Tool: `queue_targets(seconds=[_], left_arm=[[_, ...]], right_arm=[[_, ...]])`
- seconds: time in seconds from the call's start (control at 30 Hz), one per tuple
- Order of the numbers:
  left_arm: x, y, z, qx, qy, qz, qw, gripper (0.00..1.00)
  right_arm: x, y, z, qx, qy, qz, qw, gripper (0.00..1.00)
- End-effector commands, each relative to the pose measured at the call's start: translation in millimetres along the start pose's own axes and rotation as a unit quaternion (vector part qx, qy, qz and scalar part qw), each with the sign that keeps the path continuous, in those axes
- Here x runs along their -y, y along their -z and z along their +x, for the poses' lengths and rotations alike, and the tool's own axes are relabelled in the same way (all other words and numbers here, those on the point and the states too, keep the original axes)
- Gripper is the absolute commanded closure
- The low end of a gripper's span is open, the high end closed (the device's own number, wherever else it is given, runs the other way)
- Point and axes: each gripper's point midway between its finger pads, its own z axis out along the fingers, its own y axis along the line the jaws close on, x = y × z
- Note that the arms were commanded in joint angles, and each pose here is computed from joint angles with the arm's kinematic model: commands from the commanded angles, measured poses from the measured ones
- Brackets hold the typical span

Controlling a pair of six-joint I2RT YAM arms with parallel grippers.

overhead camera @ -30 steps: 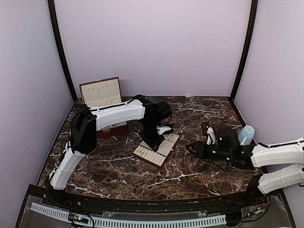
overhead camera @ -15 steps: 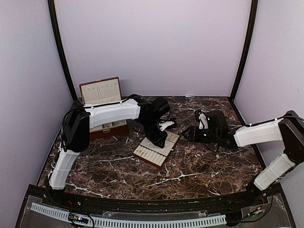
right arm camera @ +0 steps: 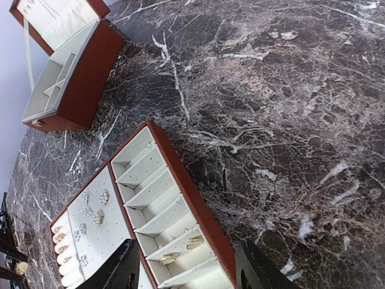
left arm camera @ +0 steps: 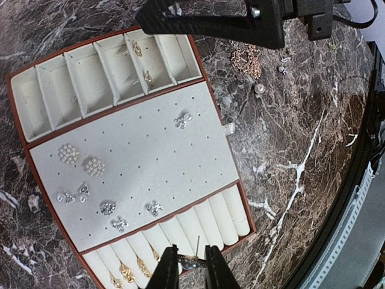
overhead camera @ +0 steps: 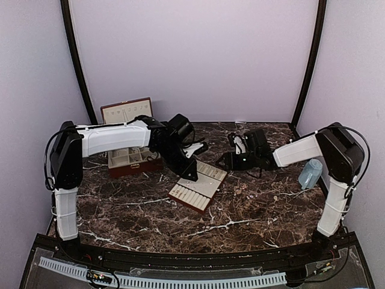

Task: Organize the mixed jewelry
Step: Insert the earring into the earring holder, then adjust the compartment layer at the center of the board.

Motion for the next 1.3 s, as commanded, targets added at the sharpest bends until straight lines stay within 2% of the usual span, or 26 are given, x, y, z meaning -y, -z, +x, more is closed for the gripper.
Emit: queue_targets(seconds=[0.0, 0.37, 0.53, 0.67, 0.8, 0.9, 1.07, 1.27], left_arm=[[8.9, 29.1, -10.4, 0.054, 0.008, 0.035, 0.998, 0.94], [0.1, 38.8, 2.8, 0.07, 0.022, 0.038, 0.997, 0.94], [-2.4, 42.1, 3.8, 0.076, 0.023, 0.036, 0.996, 0.94], [-3.7, 42.3, 5.2, 0.076, 0.025, 0.038, 0.996, 0.94], [-6.1, 41.0, 9.1, 0.071, 0.03, 0.041, 0.996, 0.94], [-6.7, 40.6, 12.4, 0.068, 0.034, 0.043, 0.996, 0.94], [3.6, 39.3, 17.4, 0.061, 0.038, 0.077, 0.994, 0.94], [26.1, 34.6, 17.7, 0.058, 0.022, 0.146, 0.987, 0.94]], right_arm=[[-5.5, -11.2, 6.9, -0.035, 0.034, -0.03, 0.998, 0.44], [-12.8, -21.8, 43.4, -0.115, 0.08, -0.057, 0.989, 0.44], [-34.9, -14.4, 67.5, -0.139, 0.08, -0.071, 0.984, 0.45], [-69.4, -7.7, 88.9, -0.145, 0.071, -0.1, 0.982, 0.45], [-111.5, -1.2, 101.7, -0.13, 0.059, -0.141, 0.98, 0.45], [-126.8, 8.0, 103.5, -0.112, 0.039, -0.156, 0.981, 0.44], [-119.3, 31.3, 90.6, -0.066, 0.038, -0.124, 0.989, 0.42], [-103.8, 68.4, 77.6, -0.013, 0.026, -0.123, 0.992, 0.41]])
